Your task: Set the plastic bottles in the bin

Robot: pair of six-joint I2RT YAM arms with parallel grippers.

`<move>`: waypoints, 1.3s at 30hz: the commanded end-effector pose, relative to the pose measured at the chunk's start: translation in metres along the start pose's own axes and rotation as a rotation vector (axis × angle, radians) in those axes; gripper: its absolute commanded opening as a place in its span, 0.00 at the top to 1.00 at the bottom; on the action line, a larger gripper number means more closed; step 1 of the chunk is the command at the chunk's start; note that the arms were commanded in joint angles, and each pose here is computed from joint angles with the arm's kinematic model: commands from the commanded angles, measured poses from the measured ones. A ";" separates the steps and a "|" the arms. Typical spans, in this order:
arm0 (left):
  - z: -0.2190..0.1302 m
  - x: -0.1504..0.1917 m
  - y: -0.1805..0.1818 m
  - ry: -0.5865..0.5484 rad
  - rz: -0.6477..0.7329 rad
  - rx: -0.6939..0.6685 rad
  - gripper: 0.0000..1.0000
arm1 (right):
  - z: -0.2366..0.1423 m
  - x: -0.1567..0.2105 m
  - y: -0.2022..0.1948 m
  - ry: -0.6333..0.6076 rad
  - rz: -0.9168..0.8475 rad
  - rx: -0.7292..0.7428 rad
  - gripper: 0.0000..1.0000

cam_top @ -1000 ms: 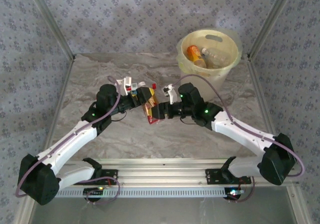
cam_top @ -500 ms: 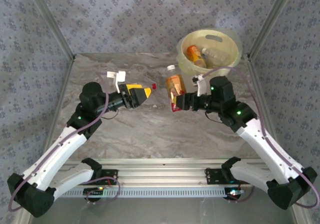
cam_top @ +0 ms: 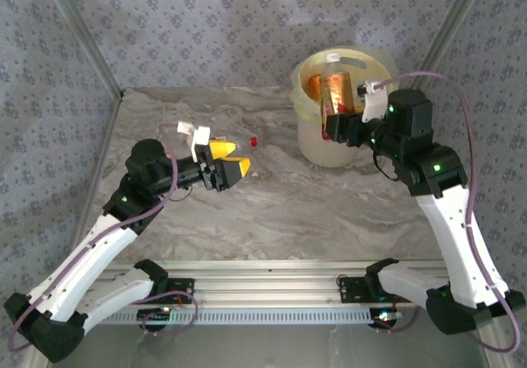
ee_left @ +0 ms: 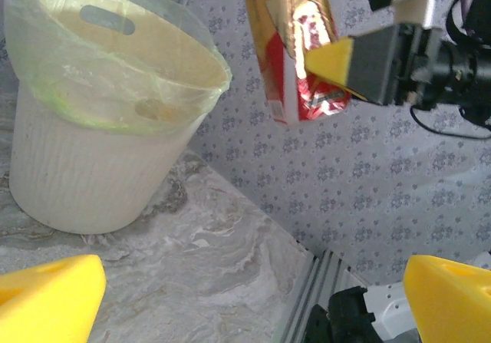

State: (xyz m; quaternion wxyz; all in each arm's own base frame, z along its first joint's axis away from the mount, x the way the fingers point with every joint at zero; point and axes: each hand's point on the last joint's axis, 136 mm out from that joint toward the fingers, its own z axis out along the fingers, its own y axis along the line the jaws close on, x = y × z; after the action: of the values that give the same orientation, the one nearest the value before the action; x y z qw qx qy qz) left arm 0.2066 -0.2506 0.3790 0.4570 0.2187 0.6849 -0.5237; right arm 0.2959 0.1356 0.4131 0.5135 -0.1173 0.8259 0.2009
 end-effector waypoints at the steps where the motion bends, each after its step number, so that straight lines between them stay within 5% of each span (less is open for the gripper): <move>1: -0.007 -0.014 -0.014 -0.042 0.064 0.020 0.00 | 0.007 -0.012 -0.023 0.018 -0.075 0.120 0.44; 14: -0.007 -0.017 -0.011 -0.056 0.067 -0.013 0.00 | 0.059 -0.056 -0.081 0.027 -0.065 0.230 0.44; 28: -0.005 -0.010 0.003 -0.031 0.060 -0.074 0.00 | 0.116 -0.018 -0.137 0.206 0.004 0.318 0.43; 39: -0.006 -0.005 0.009 -0.005 0.073 -0.113 0.00 | 0.100 -0.023 -0.134 0.181 0.024 0.342 0.16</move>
State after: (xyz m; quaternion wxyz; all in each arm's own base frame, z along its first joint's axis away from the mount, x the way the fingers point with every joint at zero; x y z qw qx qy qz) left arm 0.2175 -0.2421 0.3595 0.4686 0.2018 0.7187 -0.4723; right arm 0.4529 0.0670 0.3383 0.4219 -0.0463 0.9037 0.0559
